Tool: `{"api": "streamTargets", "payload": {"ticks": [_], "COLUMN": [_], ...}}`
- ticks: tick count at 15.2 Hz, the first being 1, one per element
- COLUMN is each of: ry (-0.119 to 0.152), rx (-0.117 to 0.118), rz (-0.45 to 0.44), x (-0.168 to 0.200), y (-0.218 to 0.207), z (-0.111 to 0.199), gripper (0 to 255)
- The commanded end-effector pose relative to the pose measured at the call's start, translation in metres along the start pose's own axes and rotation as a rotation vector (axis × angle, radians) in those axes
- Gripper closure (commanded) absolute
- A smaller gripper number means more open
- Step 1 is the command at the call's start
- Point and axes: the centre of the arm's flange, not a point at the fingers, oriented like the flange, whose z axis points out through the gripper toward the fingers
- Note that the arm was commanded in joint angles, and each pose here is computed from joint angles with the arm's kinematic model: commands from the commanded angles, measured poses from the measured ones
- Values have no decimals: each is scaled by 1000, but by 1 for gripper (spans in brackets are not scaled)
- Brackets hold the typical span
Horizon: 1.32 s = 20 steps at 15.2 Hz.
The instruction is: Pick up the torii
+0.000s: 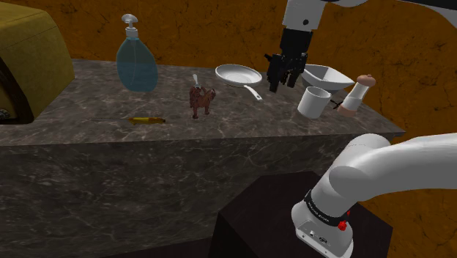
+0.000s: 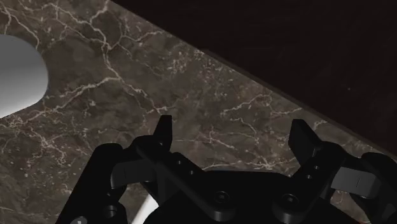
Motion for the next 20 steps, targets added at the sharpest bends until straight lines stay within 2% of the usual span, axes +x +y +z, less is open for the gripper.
{"api": "streamTargets", "payload": {"ticks": [1, 20], "ry": [0, 212], "rx": [0, 175], "rz": [0, 269], "x": [0, 133], "y": [0, 207], "z": [0, 7], "gripper": [0, 0]}}
